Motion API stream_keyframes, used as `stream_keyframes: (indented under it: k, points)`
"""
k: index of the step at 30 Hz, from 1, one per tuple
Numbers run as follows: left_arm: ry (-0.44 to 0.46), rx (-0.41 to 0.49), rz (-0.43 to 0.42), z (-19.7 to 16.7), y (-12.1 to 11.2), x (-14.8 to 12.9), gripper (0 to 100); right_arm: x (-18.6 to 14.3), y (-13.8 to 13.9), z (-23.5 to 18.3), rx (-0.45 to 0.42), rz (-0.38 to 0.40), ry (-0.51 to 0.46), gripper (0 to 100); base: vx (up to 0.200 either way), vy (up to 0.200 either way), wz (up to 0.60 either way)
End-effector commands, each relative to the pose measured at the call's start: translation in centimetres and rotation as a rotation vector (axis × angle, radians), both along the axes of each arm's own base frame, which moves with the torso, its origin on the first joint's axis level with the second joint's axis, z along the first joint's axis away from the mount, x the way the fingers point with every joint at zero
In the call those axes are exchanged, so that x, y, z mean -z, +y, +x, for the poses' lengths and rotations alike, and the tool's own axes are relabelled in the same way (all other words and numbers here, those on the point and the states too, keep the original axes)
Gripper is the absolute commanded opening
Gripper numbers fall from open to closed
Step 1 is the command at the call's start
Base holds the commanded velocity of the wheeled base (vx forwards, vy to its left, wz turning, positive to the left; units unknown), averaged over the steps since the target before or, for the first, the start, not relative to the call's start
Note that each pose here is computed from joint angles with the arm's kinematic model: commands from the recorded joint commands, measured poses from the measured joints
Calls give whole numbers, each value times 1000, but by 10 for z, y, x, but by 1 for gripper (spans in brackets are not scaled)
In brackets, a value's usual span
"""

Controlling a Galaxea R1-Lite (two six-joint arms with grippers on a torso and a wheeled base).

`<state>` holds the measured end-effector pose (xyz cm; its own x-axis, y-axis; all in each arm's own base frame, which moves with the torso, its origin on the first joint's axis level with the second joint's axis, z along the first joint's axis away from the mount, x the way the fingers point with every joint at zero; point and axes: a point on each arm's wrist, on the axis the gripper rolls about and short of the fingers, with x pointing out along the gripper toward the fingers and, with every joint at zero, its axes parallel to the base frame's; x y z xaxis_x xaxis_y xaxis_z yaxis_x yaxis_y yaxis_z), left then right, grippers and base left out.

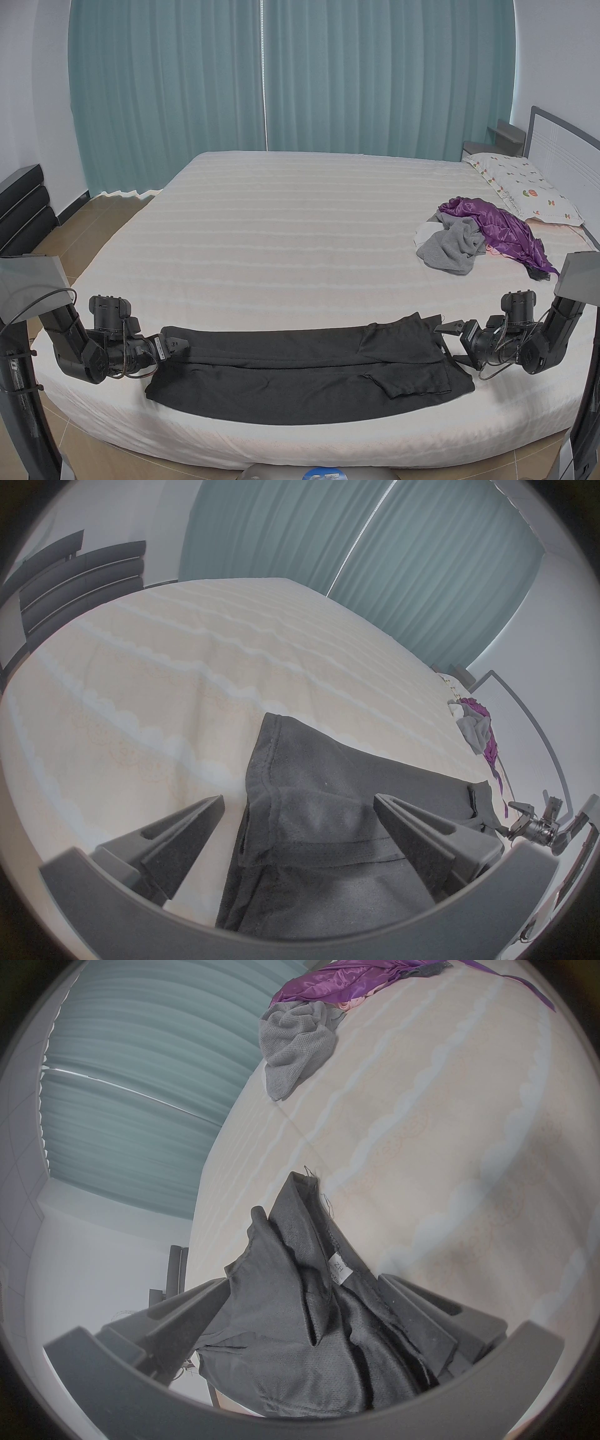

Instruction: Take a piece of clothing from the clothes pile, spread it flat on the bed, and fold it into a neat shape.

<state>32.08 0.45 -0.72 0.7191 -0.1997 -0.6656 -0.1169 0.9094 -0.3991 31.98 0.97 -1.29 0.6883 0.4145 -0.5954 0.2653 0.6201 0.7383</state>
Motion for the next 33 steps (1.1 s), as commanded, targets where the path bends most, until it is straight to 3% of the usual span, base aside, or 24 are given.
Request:
stream_keyframes:
  k: [1, 13, 33]
  points:
    - [5, 0, 2, -1, 0, 1, 100, 0, 1, 0, -2, 0, 1, 100, 0, 0, 0]
    - [4, -5, 49, -1, -5, 2, 100, 0, 1, 0, -1, -2, 1, 100, 0, 0, 0]
    - [26, 26, 41, -6, -16, 5, 100, 1, 1, 0, -2, -6, 2, 100, 0, 0, 0]
